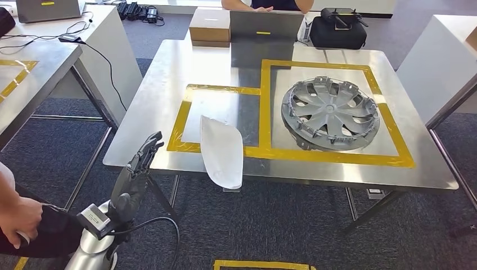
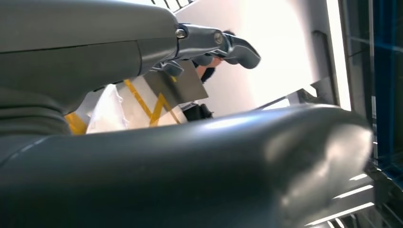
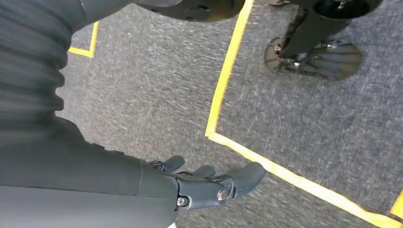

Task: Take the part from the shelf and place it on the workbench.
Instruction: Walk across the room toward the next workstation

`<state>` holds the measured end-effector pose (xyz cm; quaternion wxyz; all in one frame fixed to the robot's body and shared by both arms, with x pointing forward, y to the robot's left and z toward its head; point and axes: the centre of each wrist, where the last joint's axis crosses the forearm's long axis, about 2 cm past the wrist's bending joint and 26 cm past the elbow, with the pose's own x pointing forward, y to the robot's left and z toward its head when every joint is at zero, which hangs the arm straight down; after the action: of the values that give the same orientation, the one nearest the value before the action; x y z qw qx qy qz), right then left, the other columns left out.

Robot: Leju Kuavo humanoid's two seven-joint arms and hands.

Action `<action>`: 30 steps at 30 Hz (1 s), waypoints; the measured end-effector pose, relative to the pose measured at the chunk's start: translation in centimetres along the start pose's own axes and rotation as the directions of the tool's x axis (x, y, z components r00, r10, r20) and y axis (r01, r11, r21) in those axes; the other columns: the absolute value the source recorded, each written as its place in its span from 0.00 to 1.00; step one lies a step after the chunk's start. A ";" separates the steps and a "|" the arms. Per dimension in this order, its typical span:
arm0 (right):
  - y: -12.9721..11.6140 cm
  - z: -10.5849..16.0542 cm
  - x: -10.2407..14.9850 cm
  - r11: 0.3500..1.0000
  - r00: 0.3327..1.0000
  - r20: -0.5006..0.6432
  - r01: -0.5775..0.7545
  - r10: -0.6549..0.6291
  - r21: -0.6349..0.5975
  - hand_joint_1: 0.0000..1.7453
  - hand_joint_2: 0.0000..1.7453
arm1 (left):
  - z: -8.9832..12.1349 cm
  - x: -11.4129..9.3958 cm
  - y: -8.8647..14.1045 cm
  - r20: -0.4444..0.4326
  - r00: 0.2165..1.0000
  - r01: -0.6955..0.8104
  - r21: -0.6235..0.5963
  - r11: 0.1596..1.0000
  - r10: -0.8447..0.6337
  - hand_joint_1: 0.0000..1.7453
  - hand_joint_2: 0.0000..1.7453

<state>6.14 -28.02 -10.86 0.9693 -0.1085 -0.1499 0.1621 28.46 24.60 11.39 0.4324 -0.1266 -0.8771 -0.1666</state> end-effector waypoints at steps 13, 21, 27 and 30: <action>-0.3 -0.1 0.6 1.000 1.000 0.000 0.001 -0.001 -0.023 0.00 0.00 | -0.1 0.0 0.0 0.004 1.000 0.001 -0.010 1.000 -0.001 0.00 0.00; -0.2 -0.1 0.6 1.000 1.000 -0.014 -0.004 0.004 -0.019 0.00 0.00 | 0.6 0.0 -0.1 -0.011 1.000 -0.008 -0.019 1.000 0.008 0.00 0.00; -0.3 -0.1 0.6 1.000 1.000 -0.020 -0.021 0.021 -0.018 0.00 0.00 | 1.1 0.2 -0.4 -0.015 1.000 -0.014 -0.042 0.999 0.013 0.00 0.00; -0.2 -0.1 0.4 0.999 0.999 -0.032 -0.027 0.027 -0.016 0.00 0.00 | 1.6 0.2 -0.6 -0.033 0.999 0.008 -0.052 0.999 -0.010 0.00 0.00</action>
<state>6.61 -28.08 -10.78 0.9683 -0.1212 -0.1345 0.1721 27.03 24.75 10.49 0.4425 -0.1311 -0.8658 -0.1932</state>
